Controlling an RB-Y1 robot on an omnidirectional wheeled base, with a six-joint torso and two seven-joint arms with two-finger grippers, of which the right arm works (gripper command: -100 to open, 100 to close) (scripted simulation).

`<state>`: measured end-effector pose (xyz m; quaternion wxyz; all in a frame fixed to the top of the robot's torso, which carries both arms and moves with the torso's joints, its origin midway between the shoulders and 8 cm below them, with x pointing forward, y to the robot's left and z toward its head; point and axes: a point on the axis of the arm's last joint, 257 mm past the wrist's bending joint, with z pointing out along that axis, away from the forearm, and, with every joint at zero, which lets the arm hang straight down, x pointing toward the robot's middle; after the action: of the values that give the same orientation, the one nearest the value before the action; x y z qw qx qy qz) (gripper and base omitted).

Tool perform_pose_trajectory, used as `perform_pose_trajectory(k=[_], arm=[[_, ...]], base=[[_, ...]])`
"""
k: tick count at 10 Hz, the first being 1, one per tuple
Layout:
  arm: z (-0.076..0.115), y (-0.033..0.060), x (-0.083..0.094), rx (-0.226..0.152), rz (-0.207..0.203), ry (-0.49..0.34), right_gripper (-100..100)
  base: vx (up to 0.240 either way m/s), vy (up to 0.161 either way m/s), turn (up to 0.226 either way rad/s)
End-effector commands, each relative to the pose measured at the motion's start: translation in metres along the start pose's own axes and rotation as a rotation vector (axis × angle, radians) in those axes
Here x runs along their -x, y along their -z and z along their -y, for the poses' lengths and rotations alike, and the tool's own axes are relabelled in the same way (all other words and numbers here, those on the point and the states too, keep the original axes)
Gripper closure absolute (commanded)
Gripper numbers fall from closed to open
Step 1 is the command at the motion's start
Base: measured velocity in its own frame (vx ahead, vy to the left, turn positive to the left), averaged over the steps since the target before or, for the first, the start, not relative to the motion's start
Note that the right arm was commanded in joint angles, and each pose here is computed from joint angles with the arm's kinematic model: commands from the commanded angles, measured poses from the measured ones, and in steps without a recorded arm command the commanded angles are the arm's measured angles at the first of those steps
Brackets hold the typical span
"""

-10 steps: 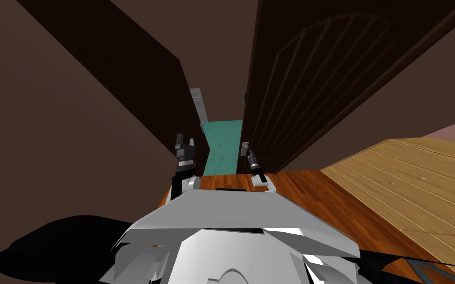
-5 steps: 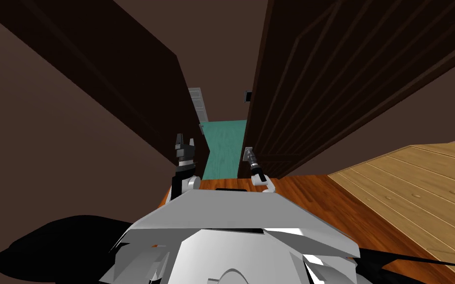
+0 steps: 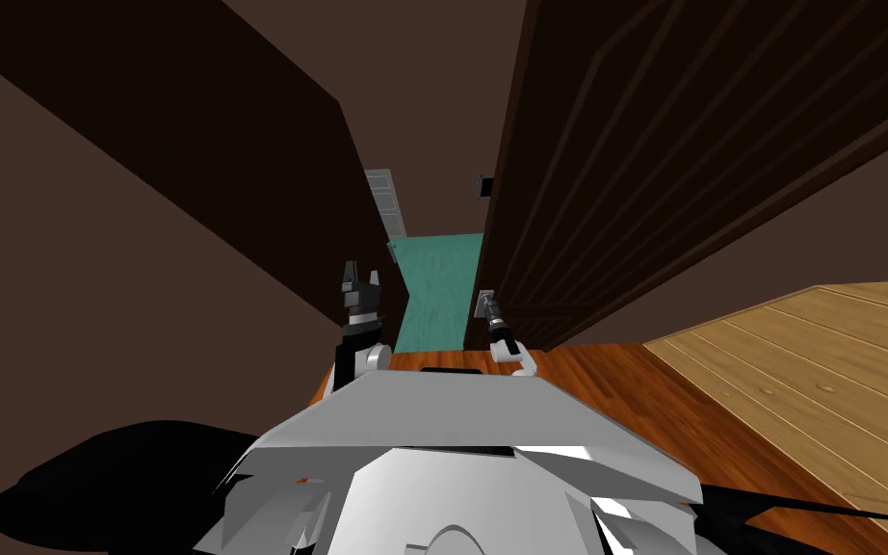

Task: Push the door open

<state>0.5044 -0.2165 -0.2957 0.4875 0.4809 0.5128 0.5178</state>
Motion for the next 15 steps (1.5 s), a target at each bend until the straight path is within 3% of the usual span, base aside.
perform_pose_trajectory(k=[1,3,15], arm=[[0.000,0.0003,-0.001,0.000,-0.001,-0.001,100],[0.000,0.0003,-0.001,0.000,-0.001,-0.001,100],[0.000,-0.0018,0.073,-0.008,0.130,0.026,100]], base=[[-0.014,0.000,-0.003],[-0.003,0.000,-0.001],[0.174,0.074,-0.058]])
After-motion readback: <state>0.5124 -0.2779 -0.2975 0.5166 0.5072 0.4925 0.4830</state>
